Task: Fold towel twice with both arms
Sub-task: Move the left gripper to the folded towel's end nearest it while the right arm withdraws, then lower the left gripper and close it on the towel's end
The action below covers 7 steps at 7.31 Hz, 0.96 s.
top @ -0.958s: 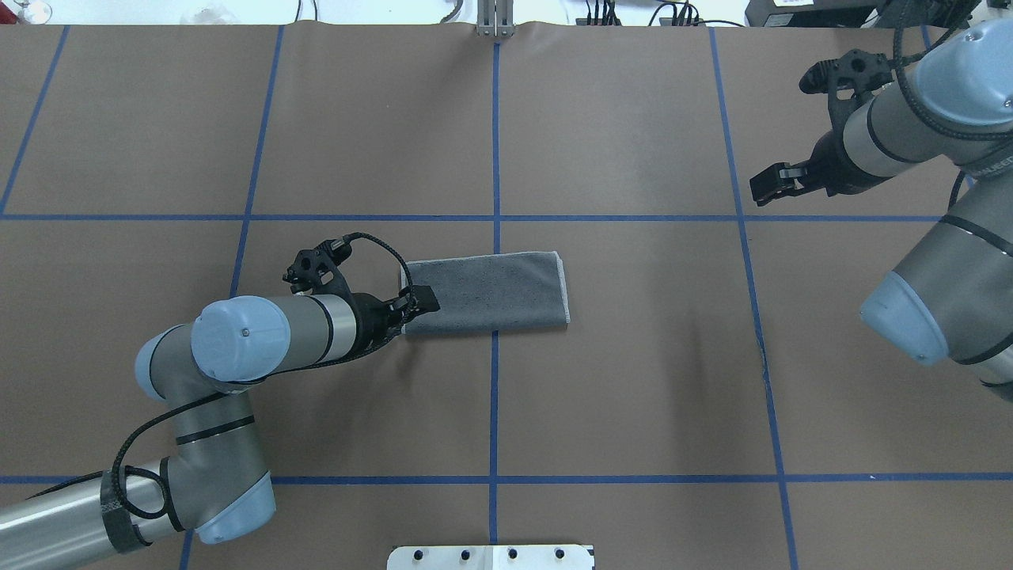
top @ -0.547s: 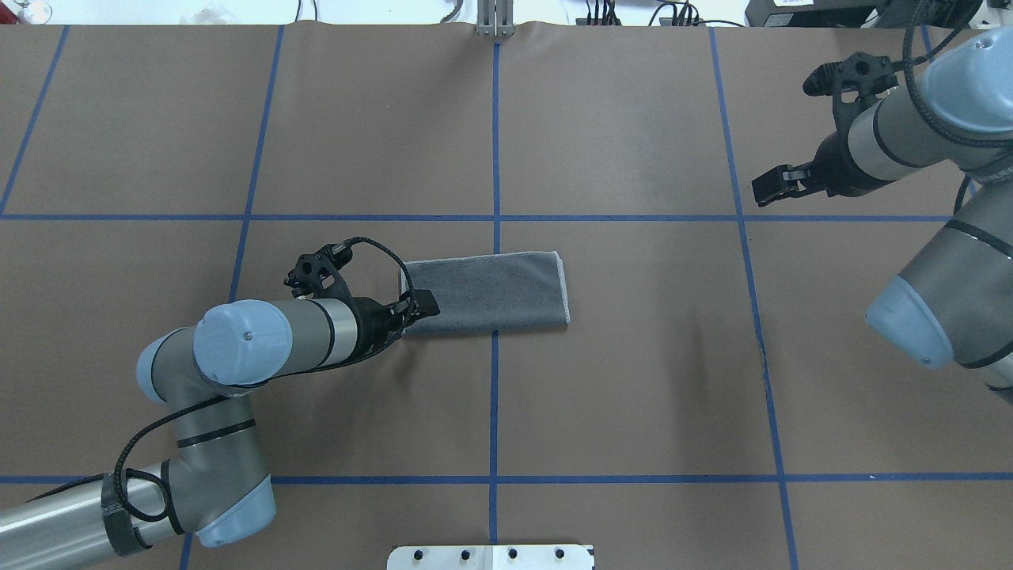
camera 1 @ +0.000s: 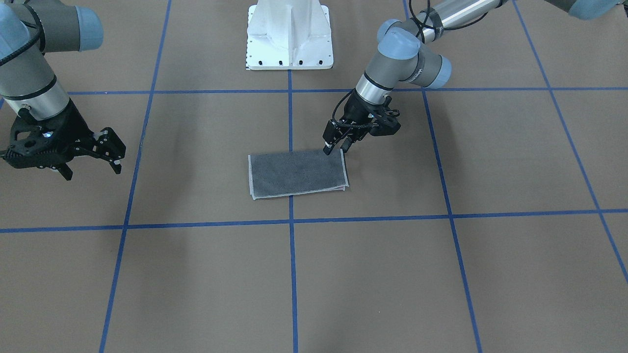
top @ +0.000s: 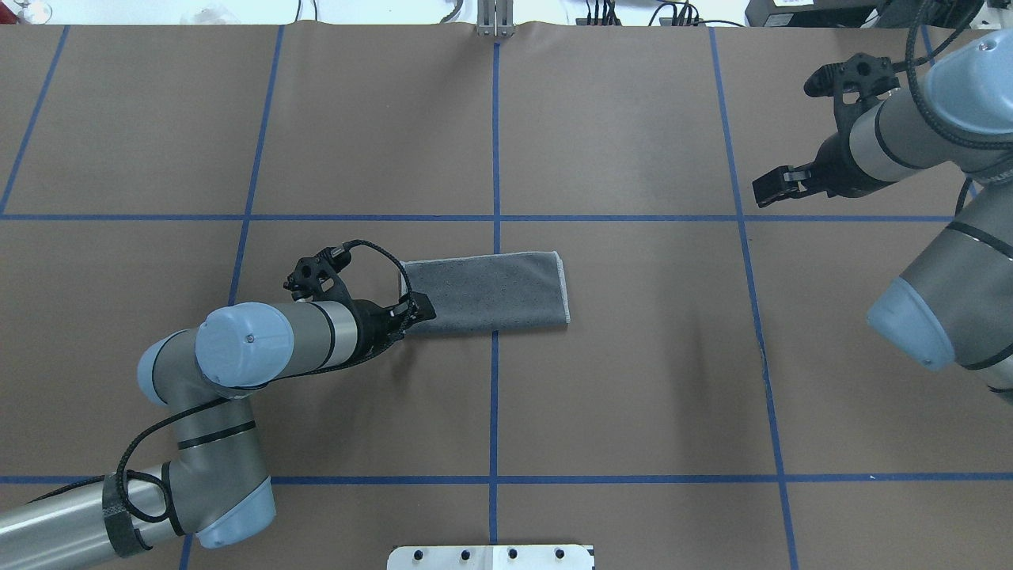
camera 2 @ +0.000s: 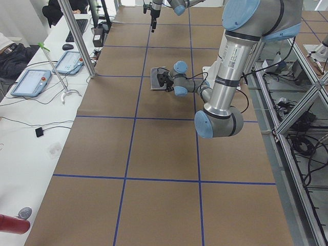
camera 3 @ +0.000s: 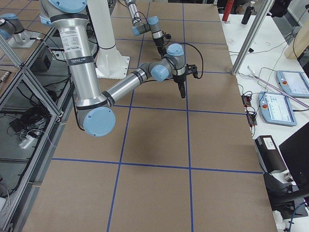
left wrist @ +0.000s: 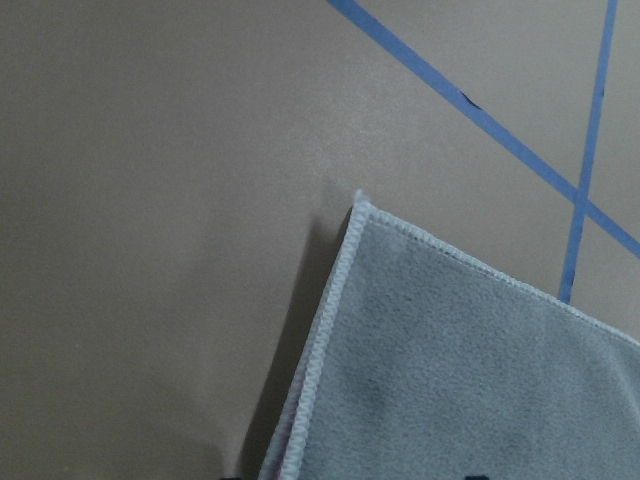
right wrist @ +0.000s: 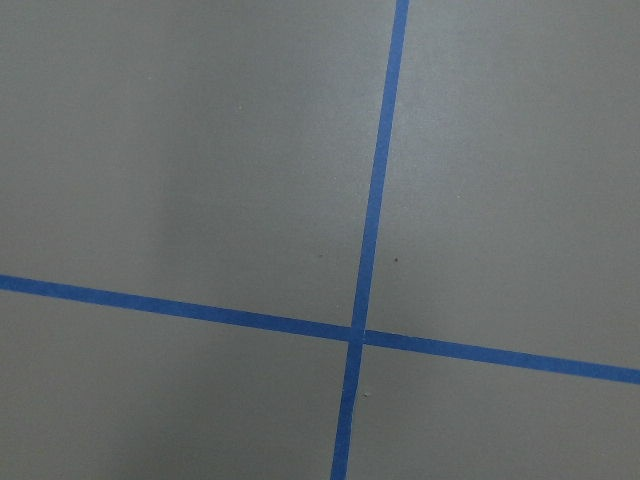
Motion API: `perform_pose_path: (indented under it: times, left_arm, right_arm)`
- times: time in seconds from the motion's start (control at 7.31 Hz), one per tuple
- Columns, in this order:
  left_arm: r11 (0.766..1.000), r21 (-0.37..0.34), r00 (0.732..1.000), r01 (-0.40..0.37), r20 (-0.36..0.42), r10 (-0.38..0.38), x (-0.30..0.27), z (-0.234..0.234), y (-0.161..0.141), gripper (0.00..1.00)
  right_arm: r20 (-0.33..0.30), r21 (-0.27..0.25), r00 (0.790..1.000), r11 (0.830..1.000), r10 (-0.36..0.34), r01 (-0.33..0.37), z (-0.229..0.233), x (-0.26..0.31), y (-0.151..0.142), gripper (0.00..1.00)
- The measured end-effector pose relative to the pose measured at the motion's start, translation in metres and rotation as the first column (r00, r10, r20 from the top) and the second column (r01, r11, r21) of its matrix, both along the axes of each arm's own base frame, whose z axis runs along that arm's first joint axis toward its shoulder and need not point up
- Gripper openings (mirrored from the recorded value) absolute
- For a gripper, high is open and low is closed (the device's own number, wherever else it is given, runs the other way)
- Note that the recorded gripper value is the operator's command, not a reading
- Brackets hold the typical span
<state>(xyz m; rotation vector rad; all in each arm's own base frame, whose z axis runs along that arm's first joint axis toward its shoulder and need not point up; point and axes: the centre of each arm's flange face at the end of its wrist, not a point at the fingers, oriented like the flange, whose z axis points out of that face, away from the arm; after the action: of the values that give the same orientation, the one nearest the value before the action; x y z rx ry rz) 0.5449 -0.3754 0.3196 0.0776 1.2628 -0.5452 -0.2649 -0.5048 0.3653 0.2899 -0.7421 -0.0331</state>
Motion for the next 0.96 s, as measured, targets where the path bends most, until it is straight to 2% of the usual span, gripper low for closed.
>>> perform_pose_path:
  times: [0.41, 0.68, 0.96]
  left_arm:
    - [1.0, -0.003, 1.0, -0.002, 0.007, 0.002, 0.0021, 0.0034, -0.0003, 0.7]
    - [1.0, -0.003, 1.0, -0.004, 0.008, 0.004, 0.0029, 0.0036, 0.0, 0.61]
    - [1.0, -0.005, 1.0, -0.002, 0.006, 0.002, 0.0029, 0.0033, 0.0, 0.59]
  right_arm:
    - [0.0, 0.001, 1.0, 1.0, -0.001, 0.001, -0.0004, -0.0002, -0.0003, 0.99]
    - [0.001, 0.001, 1.0, 1.0, -0.001, 0.001, -0.0004, -0.0003, -0.0003, 0.99]
    - [0.0, 0.001, 1.0, 1.0, -0.001, 0.001, -0.0004, -0.0003, -0.0003, 0.99]
